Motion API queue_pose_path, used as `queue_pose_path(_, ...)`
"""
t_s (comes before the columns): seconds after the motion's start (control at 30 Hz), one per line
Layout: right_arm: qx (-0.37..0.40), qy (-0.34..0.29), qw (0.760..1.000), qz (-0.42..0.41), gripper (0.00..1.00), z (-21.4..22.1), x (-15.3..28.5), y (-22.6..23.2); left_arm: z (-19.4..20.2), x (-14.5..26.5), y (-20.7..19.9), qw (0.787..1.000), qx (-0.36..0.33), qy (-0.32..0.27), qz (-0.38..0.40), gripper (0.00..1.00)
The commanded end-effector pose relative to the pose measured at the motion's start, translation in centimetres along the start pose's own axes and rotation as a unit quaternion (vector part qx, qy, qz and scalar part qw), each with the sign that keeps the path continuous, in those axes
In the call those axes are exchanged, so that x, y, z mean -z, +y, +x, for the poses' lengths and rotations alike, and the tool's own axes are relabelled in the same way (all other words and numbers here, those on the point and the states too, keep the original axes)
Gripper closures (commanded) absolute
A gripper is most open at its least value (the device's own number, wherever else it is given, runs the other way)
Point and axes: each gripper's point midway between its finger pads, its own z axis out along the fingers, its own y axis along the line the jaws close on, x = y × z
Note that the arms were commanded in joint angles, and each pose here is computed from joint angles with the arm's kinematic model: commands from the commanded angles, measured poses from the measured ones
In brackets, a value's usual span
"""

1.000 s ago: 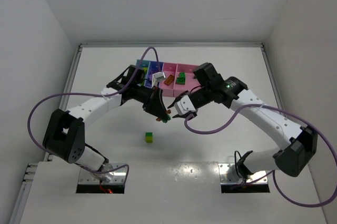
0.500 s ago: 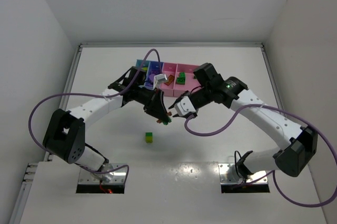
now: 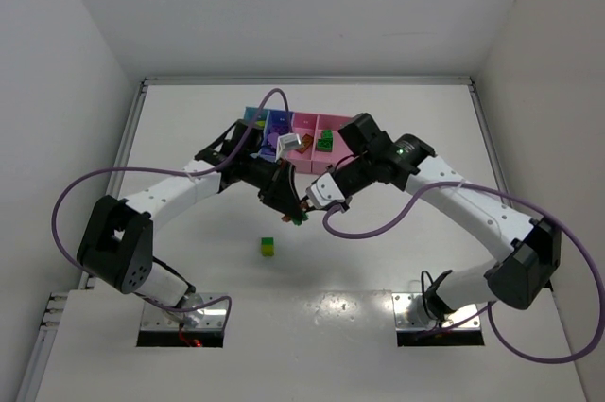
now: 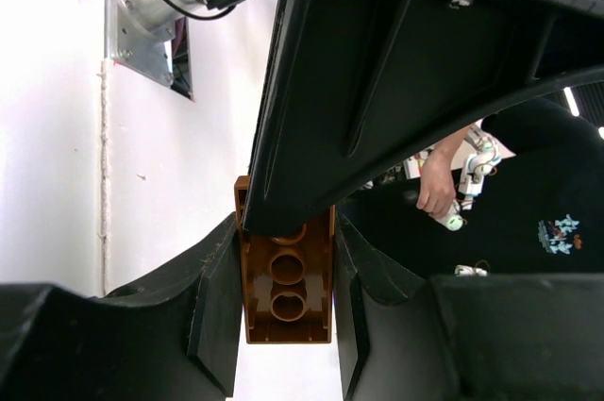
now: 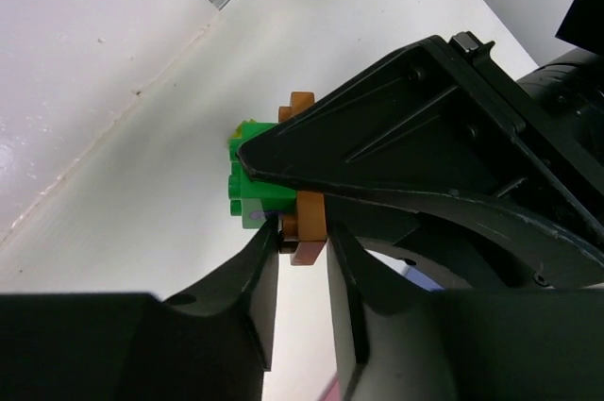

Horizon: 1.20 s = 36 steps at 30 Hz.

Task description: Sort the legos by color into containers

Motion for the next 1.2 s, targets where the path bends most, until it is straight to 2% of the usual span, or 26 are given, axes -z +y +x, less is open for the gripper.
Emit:
queue_pose_path(0.0, 0.036, -0.040, 0.999, -0.002, 0.76, -2.6, -0.3, -1.1, 0.8, 0.1, -3.0, 0.996, -0.029, 0.028, 0.074, 0.92)
queue_pose_path(0.03, 0.027, -0.038, 0.999, -0.008, 0.79, -2.2, -0.5, -0.8, 0.8, 0.1, -3.0, 0.996, -0.029, 0.028, 0.074, 0.87)
queue_pose_path(0.07, 0.034, -0.042, 0.999, -0.009, 0.84, -2.8, -0.6, -1.0, 0.8, 0.1, -3.0, 0.996, -0.029, 0.028, 0.074, 0.74)
queue_pose_path(0.1, 0.029, -0.041, 0.999, -0.012, 0.86, -2.7, -0.6, -0.8, 0.8, 0.1, -3.0, 0.996, -0.029, 0.028, 0.074, 0.69)
queue_pose_path(0.3, 0.015, -0.039, 0.999, -0.022, 0.99, -2.6, -0.6, 0.0, 0.4, 0.9, -2.5, 0.998, -0.042, 0.008, 0.055, 0.57)
queue_pose_path(0.4, 0.007, -0.034, 0.999, -0.024, 1.00, -2.6, -0.3, 0.8, -0.4, 1.8, -2.1, 0.998, -0.062, -0.016, 0.023, 0.50)
queue_pose_path(0.43, 0.012, -0.029, 0.999, -0.020, 1.00, -2.8, 0.1, 1.0, -0.2, 2.1, -1.9, 0.998, -0.055, -0.022, 0.013, 0.40)
queue_pose_path(0.5, 0.007, -0.030, 0.999, -0.019, 1.00, -2.7, 0.1, 1.6, -1.2, 3.0, -1.5, 0.994, -0.096, -0.042, -0.024, 0.21)
queue_pose_path(0.53, 0.005, -0.025, 1.000, -0.015, 1.00, -2.8, 0.4, 1.6, -1.1, 3.3, -1.4, 0.993, -0.102, -0.047, -0.034, 0.16)
queue_pose_path(0.67, -0.018, -0.017, 1.000, -0.001, 1.00, -2.9, 0.8, 1.9, -1.7, 4.4, -1.6, 0.986, -0.134, -0.063, -0.071, 0.11)
queue_pose_path(0.73, -0.101, 0.009, 0.994, 0.034, 1.00, -2.0, 1.3, 1.5, -2.6, 5.7, -1.0, 0.979, -0.145, -0.083, -0.114, 0.10)
queue_pose_path(0.77, -0.111, 0.008, 0.990, 0.084, 1.00, -1.6, 1.3, -0.4, -3.0, 6.2, -1.3, 0.975, -0.152, -0.094, -0.131, 0.08)
queue_pose_path(0.8, -0.137, 0.012, 0.982, 0.128, 1.00, -1.9, 2.2, -1.2, -3.5, 7.6, -0.8, 0.972, -0.123, -0.122, -0.156, 0.08)
queue_pose_path(0.83, -0.183, 0.047, 0.966, 0.176, 1.00, 0.3, 2.8, -1.5, -4.0, 8.7, 0.1, 0.964, -0.106, -0.149, -0.191, 0.08)
queue_pose_path(0.87, -0.228, 0.029, 0.946, 0.229, 1.00, 0.0, 3.4, -2.9, -5.3, 9.9, -0.6, 0.950, -0.145, -0.182, -0.210, 0.08)
queue_pose_path(0.9, -0.259, 0.049, 0.922, 0.284, 1.00, 1.2, 4.5, -3.1, -4.9, 11.6, 0.4, 0.942, -0.081, -0.232, -0.227, 0.08)
queue_pose_path(0.93, -0.302, 0.025, 0.896, 0.325, 1.00, 0.8, 5.1, -4.1, -6.5, 13.1, 0.3, 0.919, -0.116, -0.278, -0.254, 0.05)
queue_pose_path(0.97, -0.322, 0.023, 0.879, 0.350, 1.00, 1.1, 5.6, -4.5, -6.7, 13.9, 0.3, 0.907, -0.103, -0.310, -0.265, 0.03)
queue_pose_path(1.03, -0.385, 0.018, 0.827, 0.409, 1.00, 2.2, 6.7, -5.3, -7.1, 15.0, 0.0, 0.882, -0.067, -0.371, -0.282, 0.00)
queue_pose_path(1.07, -0.388, 0.019, 0.806, 0.447, 1.00, 2.6, 7.8, -6.3, -7.6, 15.0, -0.2, 0.878, -0.065, -0.382, -0.280, 0.00)
queue_pose_path(1.13, -0.398, 0.010, 0.784, 0.476, 1.00, 2.8, 8.5, -7.2, -8.0, 14.4, 0.3, 0.871, -0.028, -0.402, -0.281, 0.00)
queue_pose_path(1.17, -0.399, 0.002, 0.765, 0.507, 1.00, 2.8, 9.5, -8.5, -8.3, 14.3, 0.2, 0.868, -0.023, -0.409, -0.279, 0.00)
